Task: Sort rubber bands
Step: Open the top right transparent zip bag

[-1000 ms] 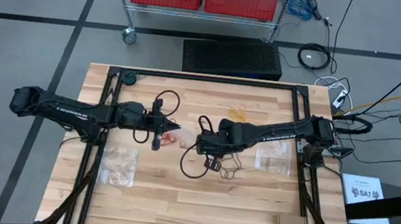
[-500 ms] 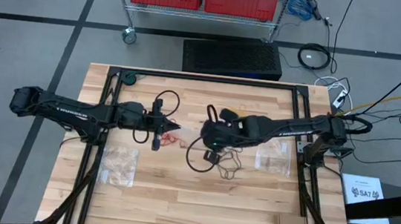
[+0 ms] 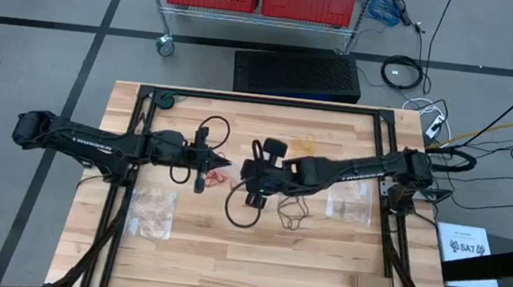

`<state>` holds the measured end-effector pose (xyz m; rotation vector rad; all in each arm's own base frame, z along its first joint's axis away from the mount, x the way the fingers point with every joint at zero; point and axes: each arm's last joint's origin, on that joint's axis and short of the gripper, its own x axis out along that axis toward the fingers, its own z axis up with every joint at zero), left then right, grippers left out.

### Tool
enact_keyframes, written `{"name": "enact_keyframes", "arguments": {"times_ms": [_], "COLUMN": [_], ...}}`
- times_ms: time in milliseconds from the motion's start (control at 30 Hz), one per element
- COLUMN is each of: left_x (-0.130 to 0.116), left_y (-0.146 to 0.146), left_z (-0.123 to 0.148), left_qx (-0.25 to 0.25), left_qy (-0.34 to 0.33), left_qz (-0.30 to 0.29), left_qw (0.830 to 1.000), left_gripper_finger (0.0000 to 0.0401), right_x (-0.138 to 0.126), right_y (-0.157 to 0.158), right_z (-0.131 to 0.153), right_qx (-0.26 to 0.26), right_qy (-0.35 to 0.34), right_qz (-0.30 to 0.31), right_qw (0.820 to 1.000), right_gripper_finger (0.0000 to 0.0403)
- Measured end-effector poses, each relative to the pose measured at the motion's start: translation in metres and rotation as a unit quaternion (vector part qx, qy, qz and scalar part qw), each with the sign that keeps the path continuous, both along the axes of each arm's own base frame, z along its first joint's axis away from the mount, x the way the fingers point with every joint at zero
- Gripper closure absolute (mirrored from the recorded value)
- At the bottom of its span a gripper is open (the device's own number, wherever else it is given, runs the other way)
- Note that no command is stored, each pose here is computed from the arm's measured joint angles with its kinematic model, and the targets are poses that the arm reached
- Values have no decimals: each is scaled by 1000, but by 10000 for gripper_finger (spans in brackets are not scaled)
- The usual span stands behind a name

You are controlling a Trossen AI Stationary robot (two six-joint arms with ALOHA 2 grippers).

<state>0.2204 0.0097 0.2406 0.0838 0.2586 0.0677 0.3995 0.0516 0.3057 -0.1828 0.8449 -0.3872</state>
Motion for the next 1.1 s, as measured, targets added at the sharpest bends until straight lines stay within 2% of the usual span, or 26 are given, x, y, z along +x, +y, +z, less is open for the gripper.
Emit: {"name": "enact_keyframes", "arguments": {"times_ms": [267, 533, 767, 1100], "left_x": [0, 0, 0, 0], "left_y": [0, 0, 0, 0], "left_z": [0, 0, 0, -1], "left_qx": [0, 0, -1, -2], "left_qy": [-1, 0, 1, 3], "left_qz": [0, 0, 1, 1], "left_qw": [1000, 1000, 1000, 1000], "left_gripper_finger": [401, 401, 401, 401], "right_x": [2, 14, 13, 11], "right_y": [0, -1, 0, 10], "right_z": [-3, -28, -24, -22], "right_qx": [2, -1, -12, 45], "right_qy": [0, 29, 12, -1], "right_qz": [-4, -12, -41, -26], "right_qw": [1000, 1000, 999, 999], "right_gripper_finger": [403, 403, 403, 403]}}
